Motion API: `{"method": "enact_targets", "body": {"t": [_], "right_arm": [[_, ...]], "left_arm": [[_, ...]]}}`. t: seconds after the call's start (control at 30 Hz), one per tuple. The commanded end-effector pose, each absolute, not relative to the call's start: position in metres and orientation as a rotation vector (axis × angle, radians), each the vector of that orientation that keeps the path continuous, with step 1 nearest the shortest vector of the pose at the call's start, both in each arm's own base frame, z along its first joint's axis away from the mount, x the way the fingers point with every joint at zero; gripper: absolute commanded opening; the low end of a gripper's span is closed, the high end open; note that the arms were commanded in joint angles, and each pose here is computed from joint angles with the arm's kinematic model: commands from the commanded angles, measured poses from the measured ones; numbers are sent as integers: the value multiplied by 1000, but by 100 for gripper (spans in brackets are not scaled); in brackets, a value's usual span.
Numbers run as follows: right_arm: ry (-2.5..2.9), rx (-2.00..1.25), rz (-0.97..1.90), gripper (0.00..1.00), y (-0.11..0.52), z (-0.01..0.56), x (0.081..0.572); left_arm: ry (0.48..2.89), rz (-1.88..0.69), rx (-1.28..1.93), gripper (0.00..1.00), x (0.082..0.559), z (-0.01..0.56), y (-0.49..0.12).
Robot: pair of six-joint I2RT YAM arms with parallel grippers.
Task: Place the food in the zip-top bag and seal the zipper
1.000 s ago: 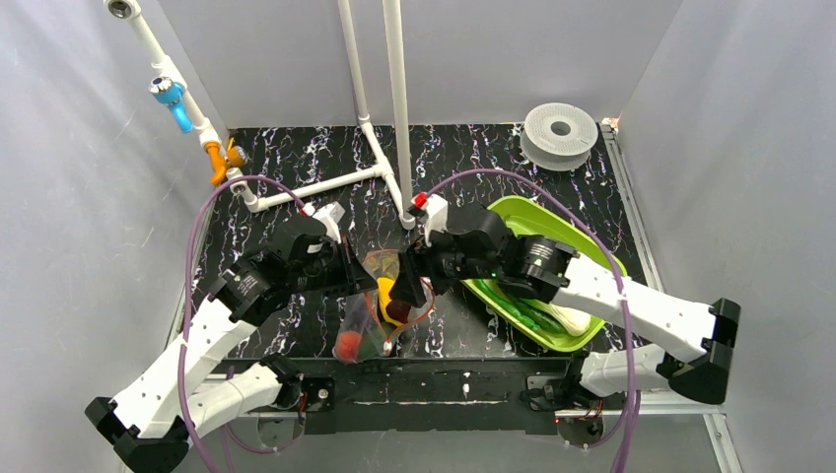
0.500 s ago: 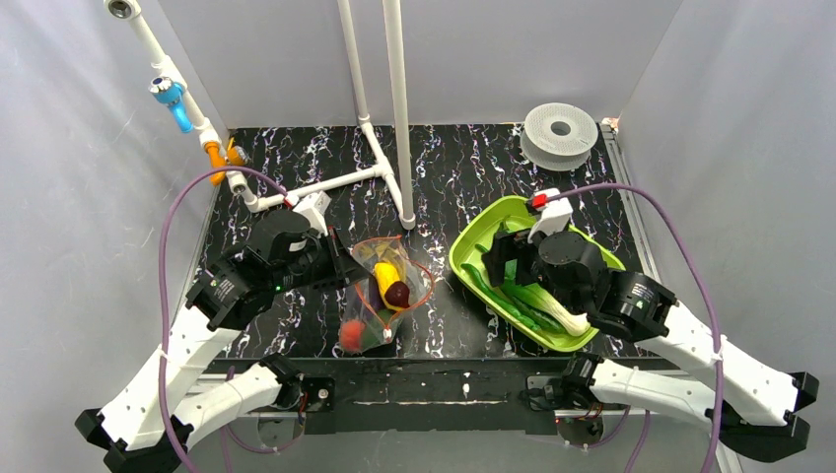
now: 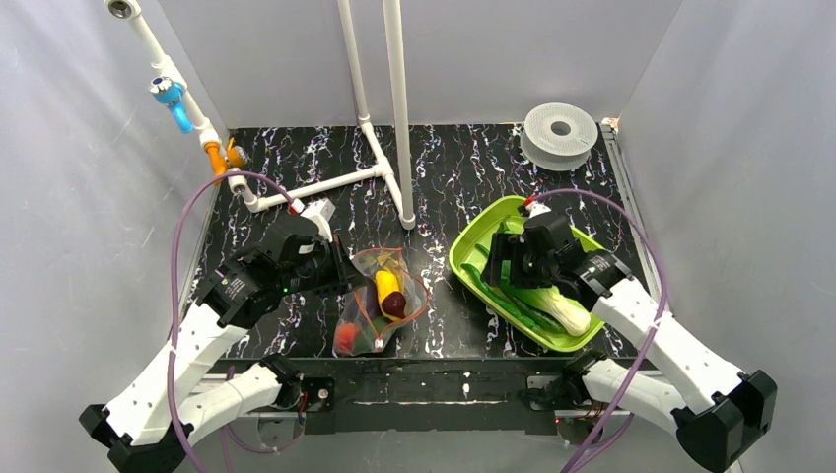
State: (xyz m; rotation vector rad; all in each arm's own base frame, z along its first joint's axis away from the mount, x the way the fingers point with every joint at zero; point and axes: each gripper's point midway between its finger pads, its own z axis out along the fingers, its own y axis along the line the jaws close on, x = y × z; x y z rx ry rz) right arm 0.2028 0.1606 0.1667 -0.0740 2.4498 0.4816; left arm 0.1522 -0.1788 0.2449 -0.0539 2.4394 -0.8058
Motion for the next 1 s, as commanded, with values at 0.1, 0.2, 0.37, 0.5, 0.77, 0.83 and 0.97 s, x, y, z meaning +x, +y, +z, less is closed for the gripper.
{"method": "enact_targets", "body": {"t": [0.1,0.2,0.37,0.5,0.77,0.83,0.97], "right_arm": [[2570,-38,676,90,186,134,185],[2563,-28,600,91,177,126,192],[2531,58,428,93,149,116,218],[2520,192,347,93,114,113,255],[2472,223,112,93,73,132,281],[2501,231,69,92,69,133,279],[2506,151,154,87,84,140,272]], "left_arm": [[2443,-843,-37,0,150,244,-184],[2452,-839,-33,0,149,241,-184],[2459,-848,-46,0,149,236,-185],[2460,-849,-40,0,147,239,-184],[2462,-842,-35,0,146,239,-182],[2464,-844,-33,0,145,239,-182],[2459,-844,-31,0,145,239,-182]]}}
